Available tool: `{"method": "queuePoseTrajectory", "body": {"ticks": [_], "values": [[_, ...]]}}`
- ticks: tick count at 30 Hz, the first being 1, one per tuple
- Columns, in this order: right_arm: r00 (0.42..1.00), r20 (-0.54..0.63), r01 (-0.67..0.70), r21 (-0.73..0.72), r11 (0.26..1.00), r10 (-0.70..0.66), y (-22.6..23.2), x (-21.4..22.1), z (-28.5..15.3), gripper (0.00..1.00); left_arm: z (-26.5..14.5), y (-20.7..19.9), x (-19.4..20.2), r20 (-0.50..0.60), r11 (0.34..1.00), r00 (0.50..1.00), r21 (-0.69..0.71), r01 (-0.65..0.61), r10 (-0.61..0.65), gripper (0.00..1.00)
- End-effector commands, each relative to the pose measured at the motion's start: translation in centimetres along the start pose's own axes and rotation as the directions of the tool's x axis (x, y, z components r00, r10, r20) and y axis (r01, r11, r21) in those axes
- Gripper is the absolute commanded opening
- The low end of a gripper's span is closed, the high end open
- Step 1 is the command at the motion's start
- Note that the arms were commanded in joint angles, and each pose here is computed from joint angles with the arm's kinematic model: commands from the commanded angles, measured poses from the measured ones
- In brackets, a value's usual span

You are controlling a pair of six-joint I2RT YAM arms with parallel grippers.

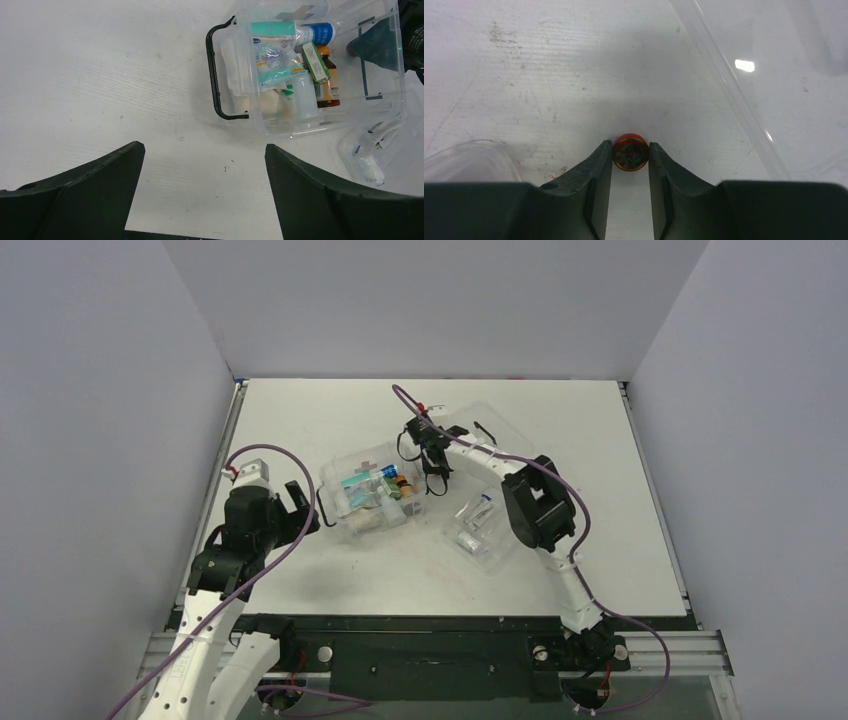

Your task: Organize the medicine kit

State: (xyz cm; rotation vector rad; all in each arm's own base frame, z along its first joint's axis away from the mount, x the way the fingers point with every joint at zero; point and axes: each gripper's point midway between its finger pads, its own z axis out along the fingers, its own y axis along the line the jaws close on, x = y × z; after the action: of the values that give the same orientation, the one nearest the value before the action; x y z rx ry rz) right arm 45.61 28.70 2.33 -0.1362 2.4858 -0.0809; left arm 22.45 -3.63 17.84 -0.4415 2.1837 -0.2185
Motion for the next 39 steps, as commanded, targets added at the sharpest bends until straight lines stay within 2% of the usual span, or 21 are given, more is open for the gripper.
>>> {"method": "queuePoseTrajectory", "body": {"ticks": [1,12,21,30,39], "values": [[0.997,0.07,-0.026,-0.024,0.999,0.027,-0.6,-2.5,-4.2,0.1,-0.2,-0.7,-1.3,0.05,1.0,0.999,0.03,0.0,-0.002,0.9],[0.985,0.152,-0.078,-0.064,0.995,0.087,-3.6,-2.9,-10.2,0.09,-0.1,-0.6,-1.3,0.045,1.0,0.999,0.028,-0.001,0.0,0.9],[0.975,0.178,-0.128,-0.04,0.991,0.133,-7.7,-0.4,-13.0,0.09,0.0,-0.7,-1.2,0.037,1.0,0.999,0.028,-0.002,0.001,0.9],[0.971,0.135,-0.198,-0.003,0.98,0.196,-11.7,3.4,-11.8,0.09,0.3,-0.7,-1.1,0.027,1.0,1.0,0.026,-0.005,0.004,0.9],[0.955,0.102,-0.277,-0.02,0.961,0.278,-12.6,4.6,-9.4,0.09,0.3,-0.6,-0.9,0.021,1.0,1.0,0.022,-0.004,0.004,0.9]]}}
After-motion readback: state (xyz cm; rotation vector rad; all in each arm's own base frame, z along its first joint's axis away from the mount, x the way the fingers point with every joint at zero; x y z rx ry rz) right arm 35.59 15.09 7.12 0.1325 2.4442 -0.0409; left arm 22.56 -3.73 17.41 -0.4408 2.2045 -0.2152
